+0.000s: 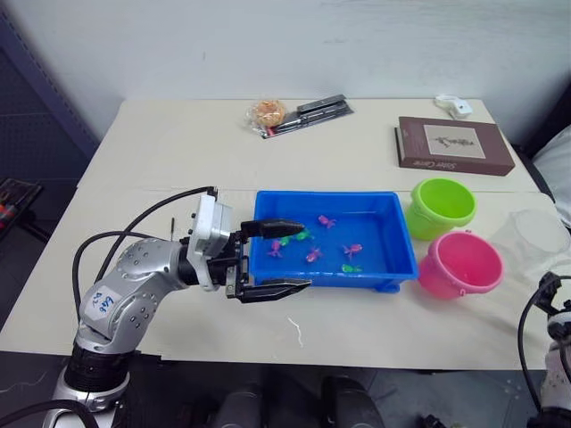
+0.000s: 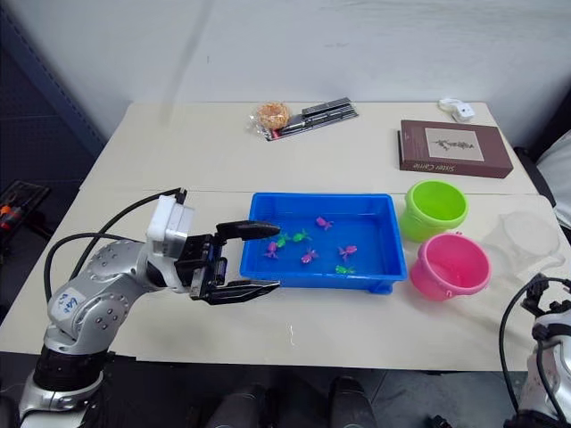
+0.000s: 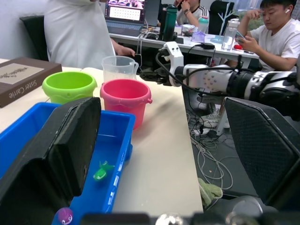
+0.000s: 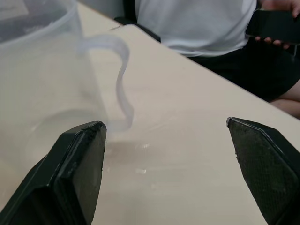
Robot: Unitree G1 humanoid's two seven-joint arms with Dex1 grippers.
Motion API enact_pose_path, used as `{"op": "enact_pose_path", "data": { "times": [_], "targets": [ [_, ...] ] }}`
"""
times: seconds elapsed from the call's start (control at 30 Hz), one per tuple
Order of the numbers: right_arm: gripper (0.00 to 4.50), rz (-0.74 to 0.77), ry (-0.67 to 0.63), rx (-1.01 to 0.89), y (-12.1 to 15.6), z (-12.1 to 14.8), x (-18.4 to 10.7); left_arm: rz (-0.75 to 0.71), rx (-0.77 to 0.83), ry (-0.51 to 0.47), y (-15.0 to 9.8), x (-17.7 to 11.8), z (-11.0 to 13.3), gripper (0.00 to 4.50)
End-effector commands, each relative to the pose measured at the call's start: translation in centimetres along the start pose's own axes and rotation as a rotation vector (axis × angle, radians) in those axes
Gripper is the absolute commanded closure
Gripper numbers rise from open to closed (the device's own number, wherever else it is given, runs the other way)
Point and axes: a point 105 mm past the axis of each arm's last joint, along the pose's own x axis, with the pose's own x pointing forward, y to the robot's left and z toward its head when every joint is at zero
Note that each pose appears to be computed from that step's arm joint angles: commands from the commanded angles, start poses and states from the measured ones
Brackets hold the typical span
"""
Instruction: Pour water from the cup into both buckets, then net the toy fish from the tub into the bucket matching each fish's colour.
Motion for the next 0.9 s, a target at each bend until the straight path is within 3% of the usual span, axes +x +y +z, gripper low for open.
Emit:
{"op": "enact_pose_path", "data": {
  "times": [0.03, 0.17, 0.27, 0.33, 0.43, 0.53, 0.57, 0.6, 0.67, 0.77, 0.9],
  "targets": [
    [0.05, 0.055, -0.059, 0.057, 0.5, 2.4, -1.5, 0.011, 0.007, -0.009, 0.0, -0.8, 0.4, 0.00],
    [0.05, 0.261, -0.066, 0.078, 2.4, 4.9, -4.7, 0.141, 0.008, 0.055, 1.5, -3.9, -0.4, 0.00],
    [0.05, 0.469, -0.241, -0.005, 4.2, 11.1, -6.7, 0.286, -0.032, 0.088, 1.8, -6.7, -0.2, 0.00],
    [0.05, 0.631, -0.301, -0.106, 6.5, 13.1, -8.2, 0.352, -0.040, 0.120, 1.7, -8.3, -0.6, 0.00],
    [0.05, 1.015, -0.259, -0.377, 11.4, 12.4, -11.2, 0.700, -0.071, 0.209, 3.9, -13.6, -1.5, 0.00],
    [0.05, 1.129, -0.279, -0.414, 13.2, 12.0, -11.7, 0.889, -0.026, 0.206, 4.9, -17.0, -1.2, 0.00],
    [0.05, 1.259, -0.257, -0.482, 14.4, 10.8, -12.3, 1.041, 0.011, 0.237, 5.0, -19.5, -1.4, 0.00],
    [0.05, 1.340, -0.266, -0.520, 15.2, 10.0, -12.5, 1.276, 0.080, 0.279, 4.7, -23.0, -1.4, 0.00],
    [0.05, 1.462, -0.282, -0.577, 16.3, 8.7, -13.1, 1.547, 0.091, 0.301, 2.5, -27.6, -2.0, 0.00],
    [0.05, 1.574, -0.369, -0.589, 17.7, 8.1, -14.5, 1.675, -0.061, 0.328, -2.2, -30.4, -4.1, 0.00],
    [0.05, 1.708, -0.391, -0.507, 19.2, 7.5, -16.0, 1.803, -0.160, 0.372, -5.2, -32.3, -5.2, 0.00]
  ]
}}
